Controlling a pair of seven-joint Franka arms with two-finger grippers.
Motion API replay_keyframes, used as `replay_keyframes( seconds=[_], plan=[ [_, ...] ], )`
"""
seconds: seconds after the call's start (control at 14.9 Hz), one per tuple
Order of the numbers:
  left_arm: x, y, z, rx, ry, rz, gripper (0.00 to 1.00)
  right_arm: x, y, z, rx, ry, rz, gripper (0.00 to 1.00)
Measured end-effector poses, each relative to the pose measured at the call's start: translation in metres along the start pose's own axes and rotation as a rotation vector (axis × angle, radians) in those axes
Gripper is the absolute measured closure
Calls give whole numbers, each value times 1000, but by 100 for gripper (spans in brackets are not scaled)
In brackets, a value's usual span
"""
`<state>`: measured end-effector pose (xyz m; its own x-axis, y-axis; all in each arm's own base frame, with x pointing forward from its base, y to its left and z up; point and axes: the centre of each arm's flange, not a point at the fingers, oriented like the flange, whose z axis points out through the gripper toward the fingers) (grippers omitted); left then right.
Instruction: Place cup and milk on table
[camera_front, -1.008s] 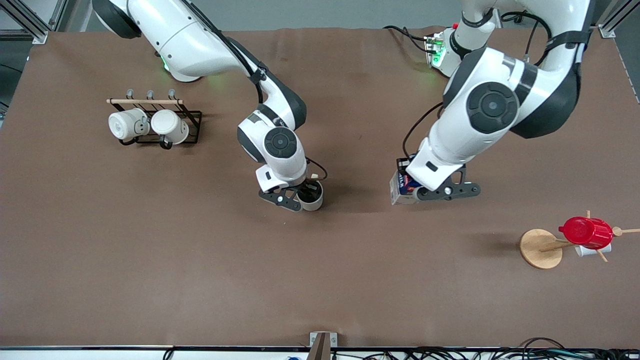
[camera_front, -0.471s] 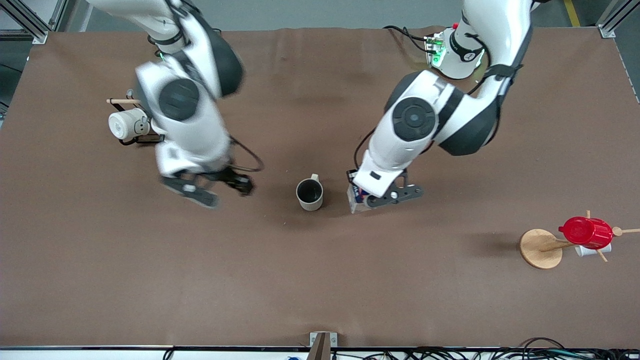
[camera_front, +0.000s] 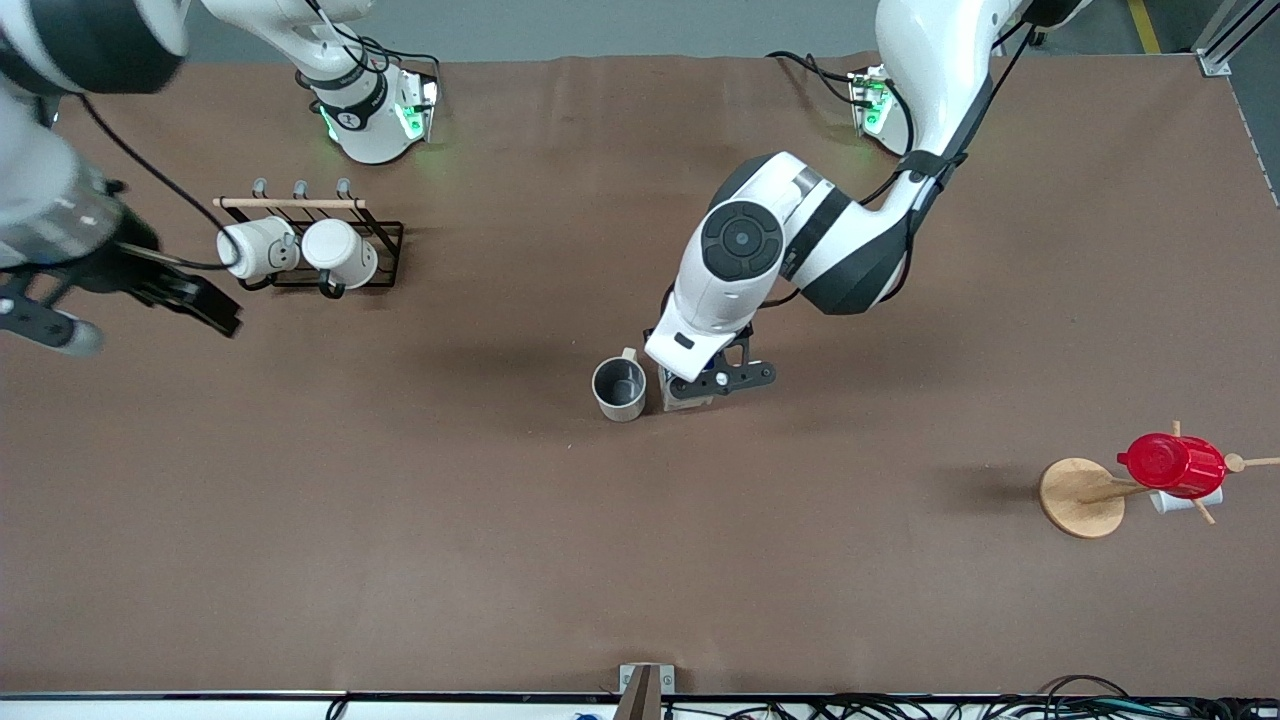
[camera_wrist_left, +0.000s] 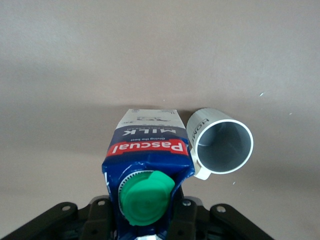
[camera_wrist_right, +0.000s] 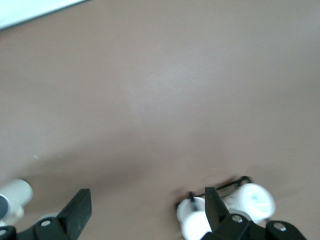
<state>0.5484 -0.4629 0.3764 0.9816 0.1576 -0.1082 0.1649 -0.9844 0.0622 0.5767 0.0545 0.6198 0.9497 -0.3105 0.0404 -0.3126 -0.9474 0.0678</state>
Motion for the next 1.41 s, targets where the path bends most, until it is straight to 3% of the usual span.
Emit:
replay_keyframes(
  seconds=[0.13,0.34,0.61,0.87,1.01,1.08,1.21,1.41],
  plan=[
    [-3,5,13,4,-8,8,61,-1,36,-12,4,-23,-88,0],
    [0,12,24,-22,8,11,60,0,70,-24,14,-16,-214,0],
    [2,12,31,-26,9,9,55,2,82,-25,17,-16,-242,0],
    [8,11,23,-27,38,11,20,0,76,-25,18,-17,-252,0],
    [21,4,-8,-21,126,21,3,0,76,-25,18,-17,-253,0],
    [30,-7,-35,-12,183,17,0,0,76,-25,18,-17,-253,0],
    [52,-53,-100,48,269,-9,0,0,76,-25,19,-18,-253,0],
    [64,-134,-194,129,319,-13,0,0,77,-25,39,-22,-248,0]
  ],
)
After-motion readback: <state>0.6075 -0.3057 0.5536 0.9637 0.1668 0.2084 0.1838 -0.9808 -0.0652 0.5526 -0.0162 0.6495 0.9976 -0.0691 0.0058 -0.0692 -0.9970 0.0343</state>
